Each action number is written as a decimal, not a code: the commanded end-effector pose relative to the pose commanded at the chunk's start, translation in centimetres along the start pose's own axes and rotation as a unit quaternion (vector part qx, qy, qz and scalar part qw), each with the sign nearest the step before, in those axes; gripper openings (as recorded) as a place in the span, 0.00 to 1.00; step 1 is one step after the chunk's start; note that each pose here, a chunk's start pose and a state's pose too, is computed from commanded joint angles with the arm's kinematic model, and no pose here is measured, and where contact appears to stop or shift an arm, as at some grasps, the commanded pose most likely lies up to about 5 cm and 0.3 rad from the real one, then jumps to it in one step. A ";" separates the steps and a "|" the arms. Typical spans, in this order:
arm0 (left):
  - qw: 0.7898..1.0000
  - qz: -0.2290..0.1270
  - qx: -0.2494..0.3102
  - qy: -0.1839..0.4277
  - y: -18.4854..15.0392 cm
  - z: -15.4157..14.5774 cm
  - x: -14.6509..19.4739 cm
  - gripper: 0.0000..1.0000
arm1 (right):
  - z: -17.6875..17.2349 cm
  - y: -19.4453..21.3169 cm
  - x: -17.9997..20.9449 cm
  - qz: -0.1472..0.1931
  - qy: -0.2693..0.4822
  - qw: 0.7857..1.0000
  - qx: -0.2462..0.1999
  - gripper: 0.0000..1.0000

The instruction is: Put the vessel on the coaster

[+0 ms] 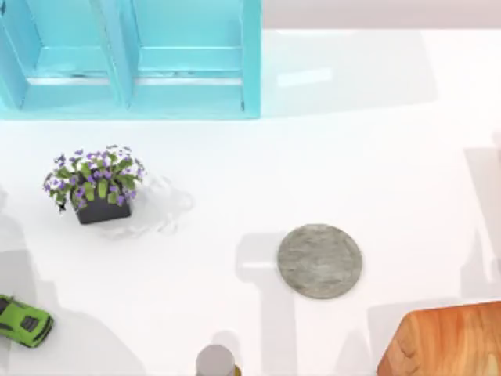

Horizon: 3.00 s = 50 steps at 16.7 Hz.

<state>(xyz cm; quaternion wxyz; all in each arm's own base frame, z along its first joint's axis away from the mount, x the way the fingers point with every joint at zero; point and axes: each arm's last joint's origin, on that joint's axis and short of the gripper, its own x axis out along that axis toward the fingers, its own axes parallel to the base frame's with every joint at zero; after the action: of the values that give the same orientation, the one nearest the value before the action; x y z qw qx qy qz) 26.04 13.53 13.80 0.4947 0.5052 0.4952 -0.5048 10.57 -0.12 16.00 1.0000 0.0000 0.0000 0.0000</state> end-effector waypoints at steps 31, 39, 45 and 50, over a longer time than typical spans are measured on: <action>0.957 -0.007 -0.280 -0.075 10.3 12.2 -11.2 0.00 | 0.0 0.0 0.0 0.000 0.000 1.000 0.000 1.00; 0.841 -0.065 -0.537 -0.036 13.5 28.7 -11.7 0.00 | 0.0 0.0 0.0 0.000 0.000 1.000 0.000 1.00; 0.745 -0.040 -0.666 0.006 10.5 42.2 -8.9 0.00 | 0.0 0.0 0.0 0.000 0.000 1.000 0.000 1.00; 0.711 -0.008 -0.703 0.003 7.1 48.8 -7.4 0.00 | 0.0 0.0 0.0 0.000 0.000 1.000 0.000 1.00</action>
<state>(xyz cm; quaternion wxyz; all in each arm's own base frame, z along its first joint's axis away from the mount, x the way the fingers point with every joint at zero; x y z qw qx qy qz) 32.14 -35.37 21.12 0.7018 0.0085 0.7122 -0.0129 10.57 -0.12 16.00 1.0000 0.0000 0.0000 0.0000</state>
